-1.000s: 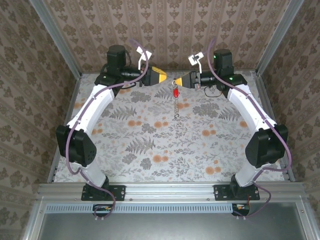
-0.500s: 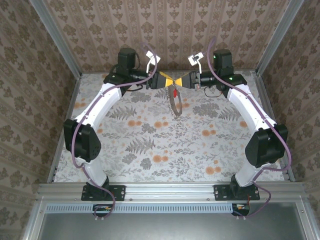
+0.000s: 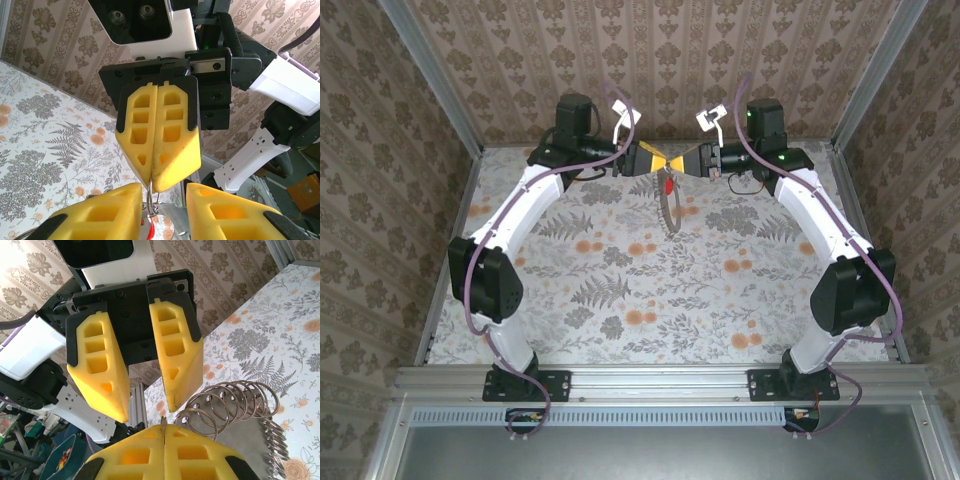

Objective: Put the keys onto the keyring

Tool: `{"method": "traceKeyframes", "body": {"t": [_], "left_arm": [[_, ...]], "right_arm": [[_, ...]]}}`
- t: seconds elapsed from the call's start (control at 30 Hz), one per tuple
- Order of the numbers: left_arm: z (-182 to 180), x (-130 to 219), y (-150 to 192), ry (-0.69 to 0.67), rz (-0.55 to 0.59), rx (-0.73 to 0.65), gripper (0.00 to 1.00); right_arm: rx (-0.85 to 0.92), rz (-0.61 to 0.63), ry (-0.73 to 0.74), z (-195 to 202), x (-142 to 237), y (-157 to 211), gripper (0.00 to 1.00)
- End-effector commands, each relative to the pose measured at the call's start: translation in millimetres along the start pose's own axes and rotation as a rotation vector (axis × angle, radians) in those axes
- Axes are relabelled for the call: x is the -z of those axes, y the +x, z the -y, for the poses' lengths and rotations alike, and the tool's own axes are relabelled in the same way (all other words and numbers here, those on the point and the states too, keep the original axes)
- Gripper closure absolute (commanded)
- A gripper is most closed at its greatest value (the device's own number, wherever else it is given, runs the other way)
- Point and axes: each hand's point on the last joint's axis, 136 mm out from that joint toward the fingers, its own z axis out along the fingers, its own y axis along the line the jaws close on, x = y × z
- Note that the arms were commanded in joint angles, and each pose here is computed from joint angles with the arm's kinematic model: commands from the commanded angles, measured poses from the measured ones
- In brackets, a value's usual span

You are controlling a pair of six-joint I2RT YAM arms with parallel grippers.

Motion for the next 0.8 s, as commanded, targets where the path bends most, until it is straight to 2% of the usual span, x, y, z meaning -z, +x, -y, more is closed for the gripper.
{"method": "traceKeyframes", "body": {"t": [0.0,0.2,0.4,0.67,0.77], "left_arm": [[3.5,-12.0,0.4,0.029,-0.017,-0.019,0.7],[6.2,-16.6,3.1,0.044,-0.026,-0.017,0.73],[5.8,-18.2,5.5,0.046,-0.03,-0.014,0.84],[10.0,-19.0,6.4,0.054,-0.032,-0.024,0.9],[9.9,-21.4,7.1,0.052,-0.033,-0.03,0.96]], "right_arm": [[0.018,-0.009,-0.045,-6.4,-0.3,1.8,1.0],[0.015,-0.007,-0.039,-4.2,-0.7,1.9,1.0],[0.013,-0.008,-0.036,-2.9,-1.2,2.8,1.0],[0.01,-0.005,-0.031,-0.8,-1.4,3.0,1.0],[0.013,-0.003,-0.035,-2.9,-1.4,2.5,1.0]]}}
